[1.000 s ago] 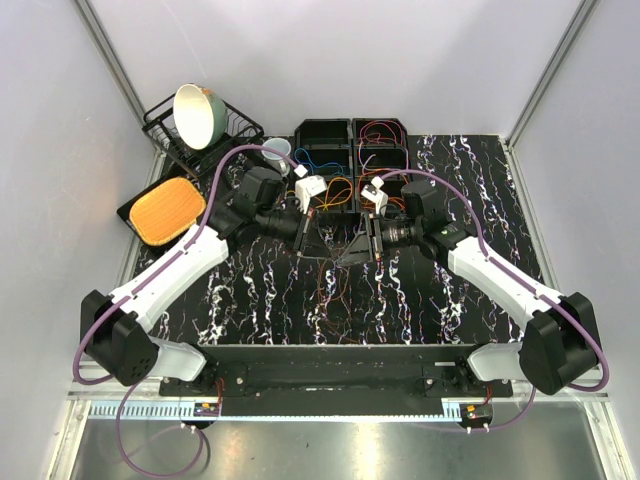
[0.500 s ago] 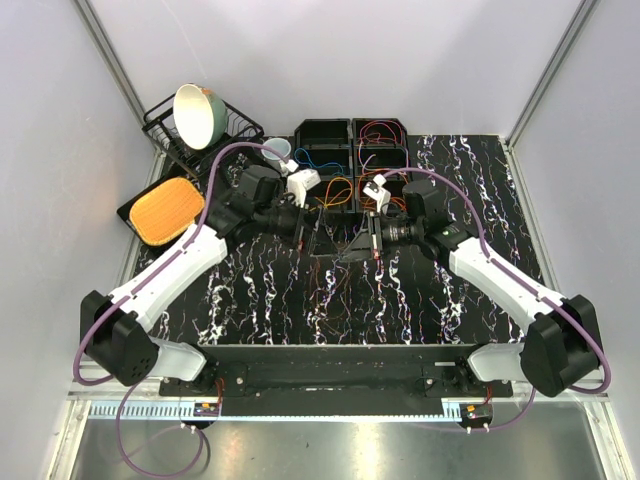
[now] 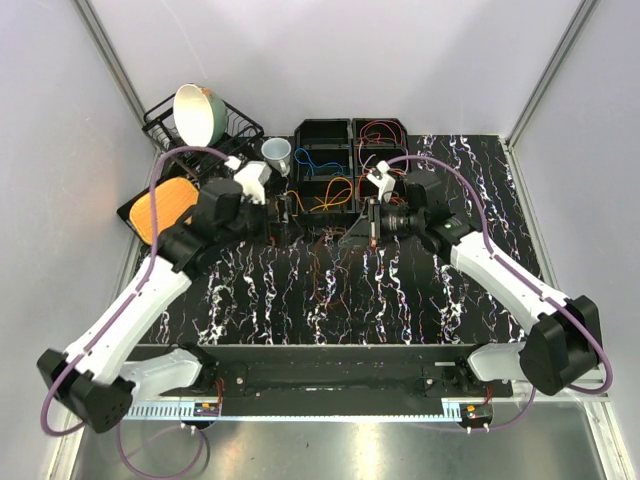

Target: Untangle the cables

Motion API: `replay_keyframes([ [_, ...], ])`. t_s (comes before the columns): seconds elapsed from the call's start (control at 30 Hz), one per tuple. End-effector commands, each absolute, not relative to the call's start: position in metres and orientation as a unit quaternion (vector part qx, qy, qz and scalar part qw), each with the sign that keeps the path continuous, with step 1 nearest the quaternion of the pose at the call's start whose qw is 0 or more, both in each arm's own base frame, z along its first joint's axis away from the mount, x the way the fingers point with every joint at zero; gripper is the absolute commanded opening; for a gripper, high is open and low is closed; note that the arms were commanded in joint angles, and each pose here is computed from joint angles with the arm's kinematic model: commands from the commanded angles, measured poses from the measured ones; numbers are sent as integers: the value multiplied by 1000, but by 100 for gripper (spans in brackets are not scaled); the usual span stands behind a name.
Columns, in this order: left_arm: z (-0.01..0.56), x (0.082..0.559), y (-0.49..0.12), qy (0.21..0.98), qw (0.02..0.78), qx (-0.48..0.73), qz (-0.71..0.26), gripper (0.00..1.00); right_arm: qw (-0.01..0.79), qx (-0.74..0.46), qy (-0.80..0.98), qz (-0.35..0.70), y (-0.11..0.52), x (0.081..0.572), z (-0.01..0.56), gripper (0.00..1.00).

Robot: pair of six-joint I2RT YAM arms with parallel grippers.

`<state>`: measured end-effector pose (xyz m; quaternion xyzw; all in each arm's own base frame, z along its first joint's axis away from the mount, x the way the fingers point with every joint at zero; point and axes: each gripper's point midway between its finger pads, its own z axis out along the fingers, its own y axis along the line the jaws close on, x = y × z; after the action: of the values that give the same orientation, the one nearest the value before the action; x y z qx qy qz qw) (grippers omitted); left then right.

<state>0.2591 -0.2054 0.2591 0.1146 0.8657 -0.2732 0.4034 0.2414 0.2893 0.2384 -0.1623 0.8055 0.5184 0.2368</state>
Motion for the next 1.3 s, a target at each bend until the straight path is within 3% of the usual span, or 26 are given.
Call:
replay_keyframes([
  [0.0,263,258,-165,871,441,16,-217,99,279,-150,807,499,296,268,254,0],
  [0.23,270,219,-145,833,498,67,-233,99,292,-131,812,488,307,300,267,0],
  [0.63,274,200,-69,821,560,-9,-112,99,407,-122,797,430,313,374,341,0],
  [0.93,268,187,-55,805,581,-29,-113,99,522,-79,760,379,306,461,402,0],
  [1.27,285,168,-62,800,566,-74,-185,99,615,-42,716,328,291,555,430,0],
])
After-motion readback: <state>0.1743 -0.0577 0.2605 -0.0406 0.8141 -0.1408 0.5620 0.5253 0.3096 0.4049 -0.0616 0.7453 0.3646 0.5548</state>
